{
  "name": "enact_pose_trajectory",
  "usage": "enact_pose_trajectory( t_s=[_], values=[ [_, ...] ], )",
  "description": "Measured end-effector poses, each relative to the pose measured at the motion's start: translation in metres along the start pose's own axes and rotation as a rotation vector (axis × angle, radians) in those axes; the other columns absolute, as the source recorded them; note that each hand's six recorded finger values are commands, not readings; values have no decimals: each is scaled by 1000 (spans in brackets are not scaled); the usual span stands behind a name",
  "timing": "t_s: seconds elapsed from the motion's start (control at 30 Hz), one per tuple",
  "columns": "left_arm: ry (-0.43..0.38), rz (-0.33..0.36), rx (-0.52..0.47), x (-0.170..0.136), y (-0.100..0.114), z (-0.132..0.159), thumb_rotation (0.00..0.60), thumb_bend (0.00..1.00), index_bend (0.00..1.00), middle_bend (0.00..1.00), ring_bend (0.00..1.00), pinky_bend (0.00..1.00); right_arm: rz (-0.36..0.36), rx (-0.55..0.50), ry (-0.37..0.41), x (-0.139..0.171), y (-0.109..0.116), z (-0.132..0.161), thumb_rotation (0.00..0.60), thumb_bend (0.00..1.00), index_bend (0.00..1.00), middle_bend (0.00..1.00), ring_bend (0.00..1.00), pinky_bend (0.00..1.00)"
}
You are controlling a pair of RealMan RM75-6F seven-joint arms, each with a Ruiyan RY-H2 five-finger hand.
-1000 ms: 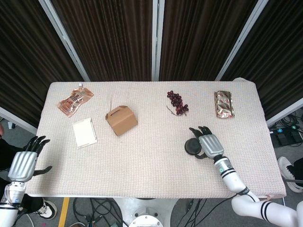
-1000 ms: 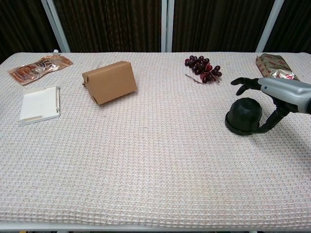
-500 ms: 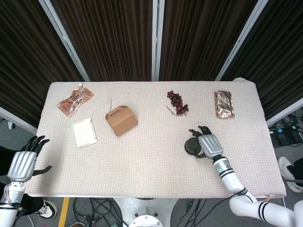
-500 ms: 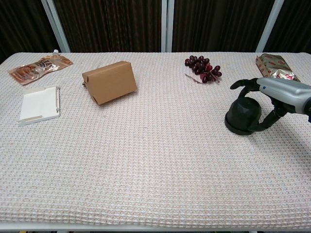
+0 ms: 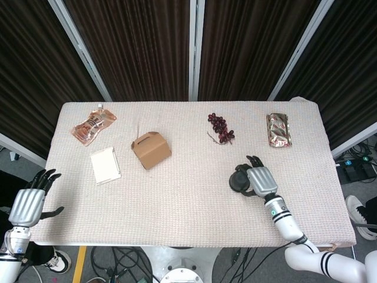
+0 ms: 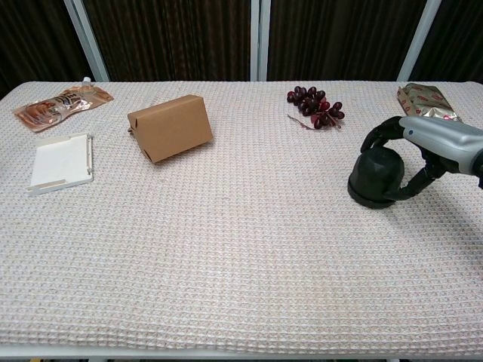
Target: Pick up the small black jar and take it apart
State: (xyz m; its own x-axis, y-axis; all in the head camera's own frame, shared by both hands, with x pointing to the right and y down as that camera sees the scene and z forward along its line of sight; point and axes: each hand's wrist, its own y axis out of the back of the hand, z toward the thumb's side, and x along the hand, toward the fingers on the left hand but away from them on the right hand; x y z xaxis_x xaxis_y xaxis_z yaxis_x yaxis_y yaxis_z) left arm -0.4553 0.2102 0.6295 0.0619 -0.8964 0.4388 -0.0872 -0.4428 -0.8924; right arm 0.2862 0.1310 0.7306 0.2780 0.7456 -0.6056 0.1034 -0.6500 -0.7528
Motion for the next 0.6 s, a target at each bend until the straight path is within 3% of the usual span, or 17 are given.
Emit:
enact_pose_trajectory(
  t_s=[0.43, 0.6],
  values=[
    [-3, 0, 1, 0, 1, 1, 600, 23, 165, 107, 76, 307, -78, -49, 29, 4, 24, 7, 600, 101, 331, 369, 8, 0],
    [-6, 3, 2, 0, 2, 2, 600, 24, 165, 107, 76, 307, -120, -45, 14, 9, 39, -2, 600, 101, 332, 369, 8, 0]
  ],
)
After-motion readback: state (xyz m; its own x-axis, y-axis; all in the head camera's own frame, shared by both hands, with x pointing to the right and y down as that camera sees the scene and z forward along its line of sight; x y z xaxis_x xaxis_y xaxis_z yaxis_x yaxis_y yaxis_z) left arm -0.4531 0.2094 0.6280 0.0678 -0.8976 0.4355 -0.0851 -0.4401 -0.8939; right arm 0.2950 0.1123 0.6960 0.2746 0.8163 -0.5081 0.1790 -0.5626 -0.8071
